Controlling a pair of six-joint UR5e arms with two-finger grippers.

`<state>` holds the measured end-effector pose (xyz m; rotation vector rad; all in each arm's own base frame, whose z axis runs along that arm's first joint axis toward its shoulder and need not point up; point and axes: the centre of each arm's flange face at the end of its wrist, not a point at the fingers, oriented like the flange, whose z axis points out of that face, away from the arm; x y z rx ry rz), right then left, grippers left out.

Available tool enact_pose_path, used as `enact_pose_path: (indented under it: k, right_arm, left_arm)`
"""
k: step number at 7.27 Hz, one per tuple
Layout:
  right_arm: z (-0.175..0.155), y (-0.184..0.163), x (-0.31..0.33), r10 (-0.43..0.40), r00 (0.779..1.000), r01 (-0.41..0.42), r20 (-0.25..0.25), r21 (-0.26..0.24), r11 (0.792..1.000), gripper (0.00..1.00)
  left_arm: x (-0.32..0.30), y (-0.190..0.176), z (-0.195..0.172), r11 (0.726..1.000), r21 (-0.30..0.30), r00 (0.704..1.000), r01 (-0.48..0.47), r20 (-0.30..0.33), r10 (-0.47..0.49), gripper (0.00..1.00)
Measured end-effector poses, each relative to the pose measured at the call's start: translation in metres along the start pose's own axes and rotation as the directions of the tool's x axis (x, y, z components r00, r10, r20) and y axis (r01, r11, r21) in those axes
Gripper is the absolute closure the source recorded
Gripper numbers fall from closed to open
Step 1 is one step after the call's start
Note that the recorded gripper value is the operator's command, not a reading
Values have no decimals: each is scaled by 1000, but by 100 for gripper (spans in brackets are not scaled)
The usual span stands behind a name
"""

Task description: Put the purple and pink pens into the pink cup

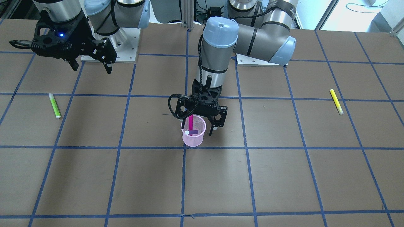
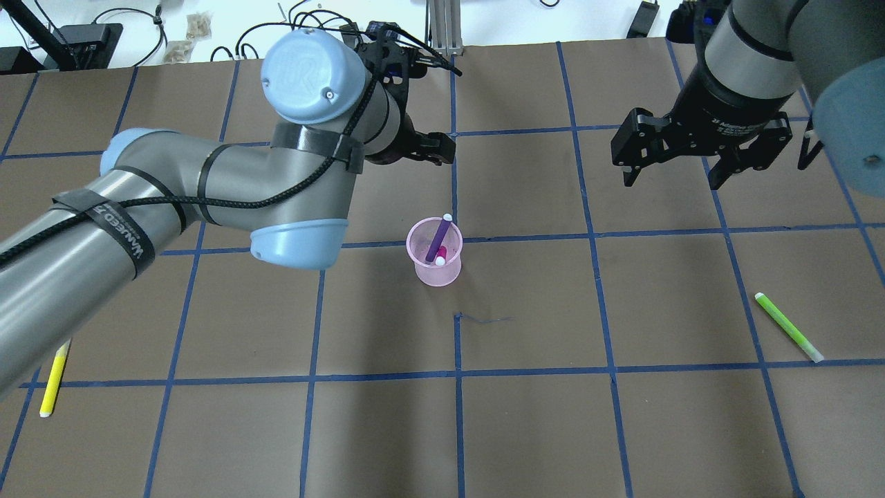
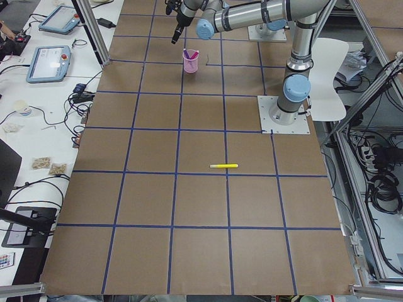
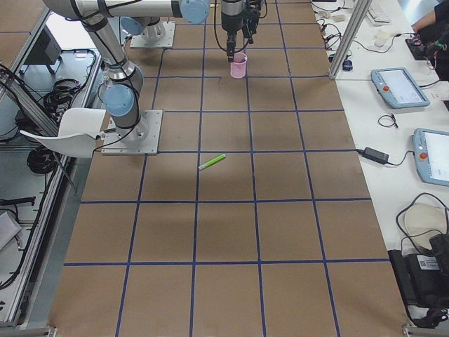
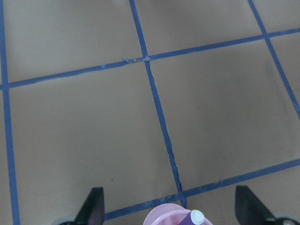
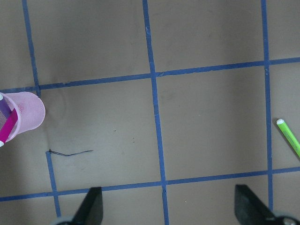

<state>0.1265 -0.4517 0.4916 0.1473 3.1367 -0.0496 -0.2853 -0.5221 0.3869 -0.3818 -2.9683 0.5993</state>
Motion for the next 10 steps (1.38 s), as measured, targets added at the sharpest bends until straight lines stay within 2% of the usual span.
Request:
enact_pose_path:
  k: [2,3,5,7,10]
  right_arm:
    - [1,0,0,0,1000,0,-1,-2,1000,0]
    - [2,1,0,-1,1000,1,1,-4,1000,0]
    - [3,2,0,-1,1000,1,-1,-9,1000,0]
    - [3,3,0,-2,1000,2,-3,-9,1000,0]
    - [5,4,0,-1,1000,1,-5,-14,1000,0]
  left_arm:
    - [-34,-14,-50,990,-141,1000,-18,20,22,0]
    - [-63,-12,-77,978,-208,999,22,36,-14,0]
    - [-125,4,-122,953,-291,996,86,62,-71,0]
    - [-152,13,-143,945,-309,993,107,73,-89,0]
    - [-155,1,-150,931,-285,973,229,101,-208,0]
